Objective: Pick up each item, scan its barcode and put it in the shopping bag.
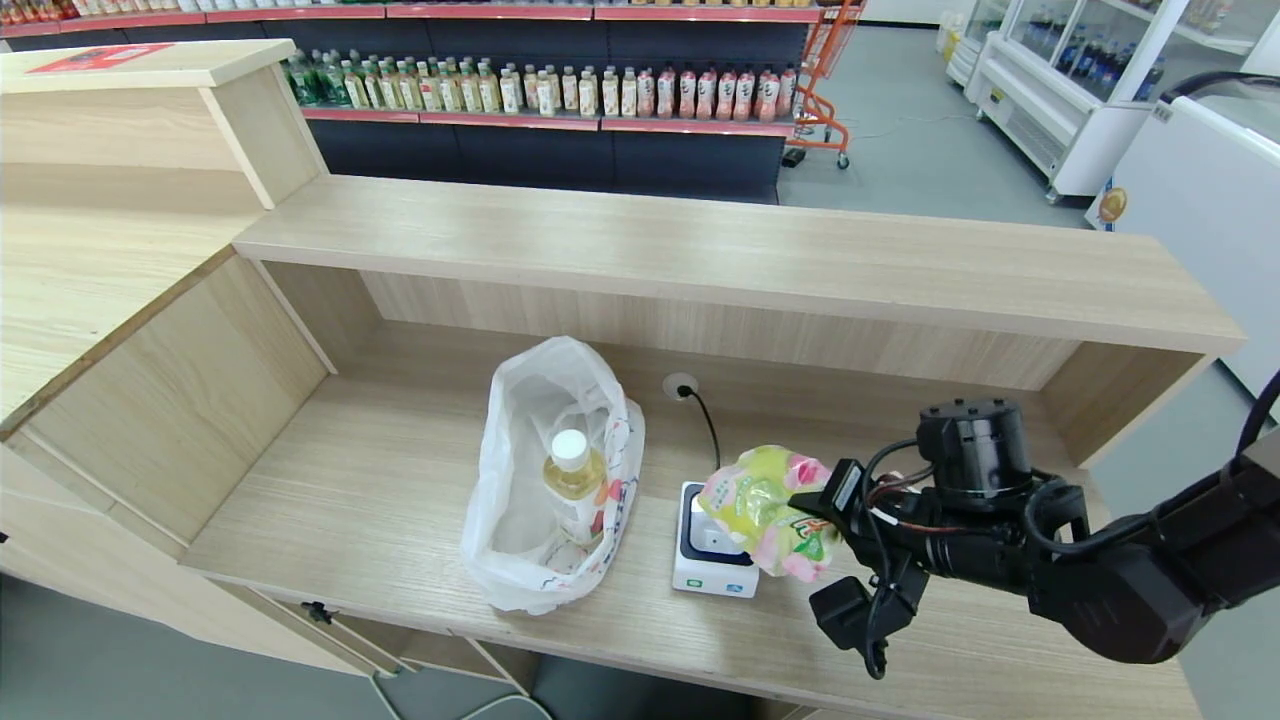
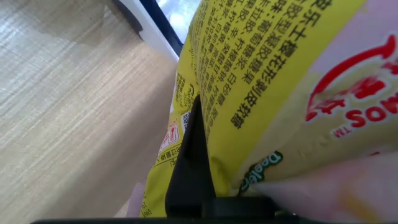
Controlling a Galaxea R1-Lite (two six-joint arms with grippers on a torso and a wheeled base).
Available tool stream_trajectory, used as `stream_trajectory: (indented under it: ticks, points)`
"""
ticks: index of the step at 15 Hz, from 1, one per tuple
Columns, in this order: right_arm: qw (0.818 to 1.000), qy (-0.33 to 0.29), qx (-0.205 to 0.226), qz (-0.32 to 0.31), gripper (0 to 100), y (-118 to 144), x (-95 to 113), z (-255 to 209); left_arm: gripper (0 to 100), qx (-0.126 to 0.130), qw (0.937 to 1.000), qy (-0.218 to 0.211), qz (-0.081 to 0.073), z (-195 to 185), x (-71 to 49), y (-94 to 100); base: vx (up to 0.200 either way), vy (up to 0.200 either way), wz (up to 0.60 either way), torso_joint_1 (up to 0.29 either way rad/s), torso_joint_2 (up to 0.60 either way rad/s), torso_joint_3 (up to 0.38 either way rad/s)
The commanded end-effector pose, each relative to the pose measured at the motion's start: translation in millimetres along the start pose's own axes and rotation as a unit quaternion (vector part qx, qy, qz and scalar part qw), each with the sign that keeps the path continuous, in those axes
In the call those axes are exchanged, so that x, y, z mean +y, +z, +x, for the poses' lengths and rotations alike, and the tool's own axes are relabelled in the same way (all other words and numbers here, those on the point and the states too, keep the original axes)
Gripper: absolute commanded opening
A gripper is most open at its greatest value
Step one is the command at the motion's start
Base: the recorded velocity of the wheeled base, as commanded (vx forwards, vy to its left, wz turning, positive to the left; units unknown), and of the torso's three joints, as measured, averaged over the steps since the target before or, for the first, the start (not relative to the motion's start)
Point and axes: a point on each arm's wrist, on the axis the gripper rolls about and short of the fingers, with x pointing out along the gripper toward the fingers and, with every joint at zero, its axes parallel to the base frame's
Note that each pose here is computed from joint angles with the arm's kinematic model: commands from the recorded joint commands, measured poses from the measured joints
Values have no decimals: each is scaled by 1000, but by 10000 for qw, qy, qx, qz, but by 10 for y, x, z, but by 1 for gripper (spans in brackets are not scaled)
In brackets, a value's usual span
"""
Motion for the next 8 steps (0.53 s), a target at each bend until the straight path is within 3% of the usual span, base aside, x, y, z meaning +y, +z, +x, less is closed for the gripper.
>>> stream_trajectory:
  ticks: [1, 8]
  points:
    - [10000, -43, -13, -23, 0, 53, 24, 36, 100, -2, 10000, -1, 0, 0, 0, 0, 0, 0, 0, 0, 0, 0]
    - [9996, -90, 263, 11, 0, 123, 32, 80, 100, -2, 10000, -1, -8, 0, 0, 0, 0, 0, 0, 0, 0, 0]
